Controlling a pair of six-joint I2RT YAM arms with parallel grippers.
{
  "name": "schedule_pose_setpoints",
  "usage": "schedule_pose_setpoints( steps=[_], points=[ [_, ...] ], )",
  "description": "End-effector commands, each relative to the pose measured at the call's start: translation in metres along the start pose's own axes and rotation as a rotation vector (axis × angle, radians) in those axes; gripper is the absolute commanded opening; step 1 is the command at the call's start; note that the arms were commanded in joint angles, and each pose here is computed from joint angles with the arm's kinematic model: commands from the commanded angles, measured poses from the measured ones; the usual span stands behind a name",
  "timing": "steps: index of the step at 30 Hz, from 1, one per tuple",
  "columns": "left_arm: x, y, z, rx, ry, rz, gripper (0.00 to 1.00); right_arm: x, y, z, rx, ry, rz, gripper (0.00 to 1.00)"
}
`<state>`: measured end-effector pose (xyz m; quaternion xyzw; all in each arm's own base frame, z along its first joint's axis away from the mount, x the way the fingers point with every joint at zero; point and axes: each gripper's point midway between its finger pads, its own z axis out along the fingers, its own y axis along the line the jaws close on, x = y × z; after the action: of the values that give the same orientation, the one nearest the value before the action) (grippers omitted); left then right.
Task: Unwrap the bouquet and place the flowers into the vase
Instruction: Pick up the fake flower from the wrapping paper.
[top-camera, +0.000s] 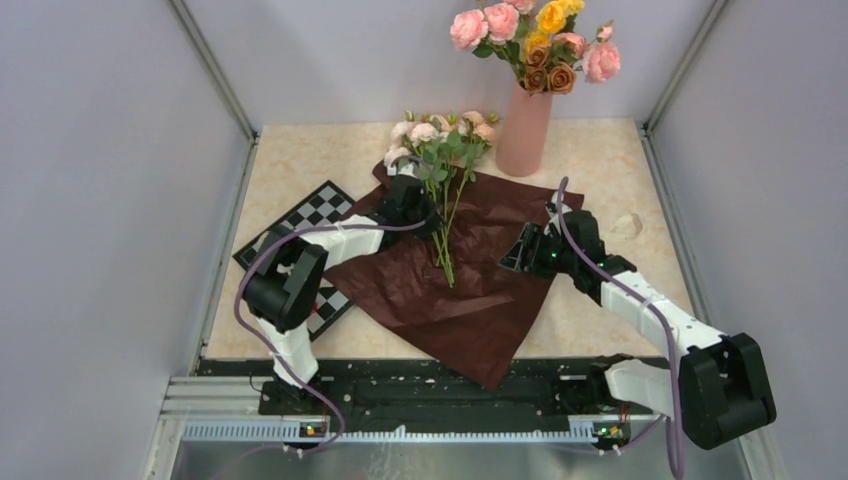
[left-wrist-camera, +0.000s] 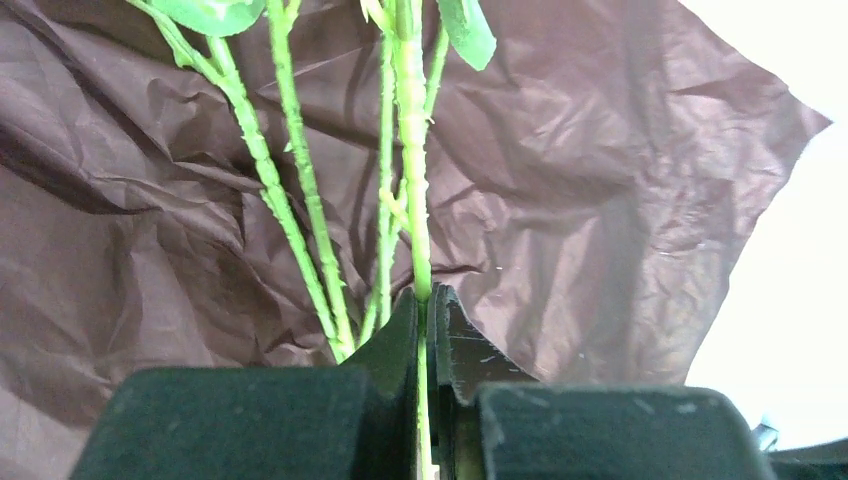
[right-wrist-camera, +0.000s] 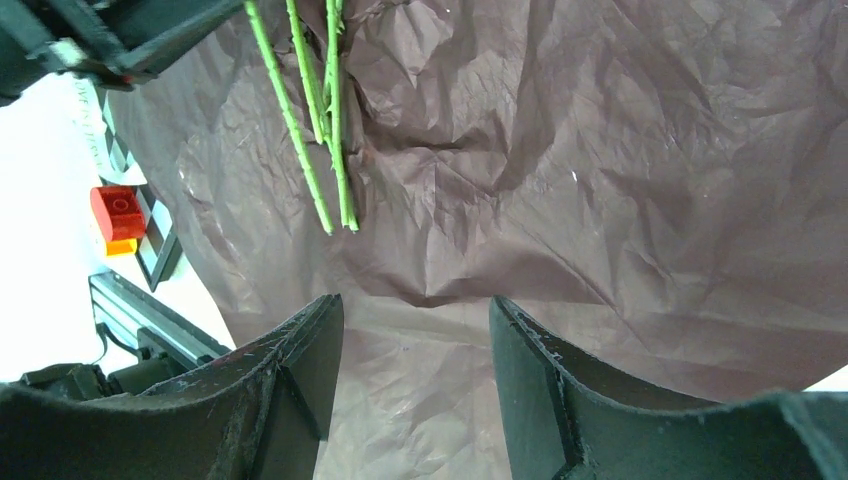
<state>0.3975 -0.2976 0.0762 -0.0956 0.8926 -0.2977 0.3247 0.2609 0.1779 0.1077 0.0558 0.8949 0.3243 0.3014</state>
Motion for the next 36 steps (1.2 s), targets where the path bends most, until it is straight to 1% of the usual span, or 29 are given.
schedule_pose_setpoints(
  steps=[1, 6, 10, 14, 17, 20, 23, 26, 29, 36],
  points=[
    [-0.041, -0.053, -0.038, 0.197, -0.158, 0.004, 0.0, -0.016, 0.012, -0.01, -0.017, -0.06, -0.042, 0.57],
    [-0.044, -0.081, -0.07, 0.337, -0.192, 0.063, 0.0, -0.029, 0.03, -0.019, -0.078, -0.105, -0.072, 0.59],
    [-0.039, -0.097, -0.107, 0.422, -0.24, 0.137, 0.0, -0.044, 0.068, -0.035, -0.236, -0.153, -0.133, 0.66],
    [-0.015, -0.122, -0.148, 0.593, -0.235, 0.227, 0.0, -0.058, 0.117, -0.061, -0.452, -0.195, -0.214, 0.73],
    [0.007, -0.141, -0.179, 0.703, -0.238, 0.286, 0.0, -0.066, 0.146, -0.077, -0.576, -0.211, -0.257, 0.75],
    [0.029, -0.158, -0.207, 0.817, -0.215, 0.322, 0.0, -0.077, 0.171, -0.093, -0.673, -0.228, -0.289, 0.75],
    [0.049, -0.168, -0.23, 0.905, -0.201, 0.339, 0.0, -0.089, 0.187, -0.102, -0.72, -0.258, -0.3, 0.76],
    [0.066, -0.176, -0.245, 0.956, -0.169, 0.349, 0.0, -0.095, 0.198, -0.106, -0.755, -0.267, -0.308, 0.75],
    [0.076, -0.177, -0.251, 0.971, -0.155, 0.347, 0.0, -0.097, 0.208, -0.112, -0.8, -0.269, -0.323, 0.72],
    [0.083, -0.18, -0.252, 0.984, -0.148, 0.35, 0.0, -0.09, 0.222, -0.119, -0.855, -0.244, -0.348, 0.62]
  ],
)
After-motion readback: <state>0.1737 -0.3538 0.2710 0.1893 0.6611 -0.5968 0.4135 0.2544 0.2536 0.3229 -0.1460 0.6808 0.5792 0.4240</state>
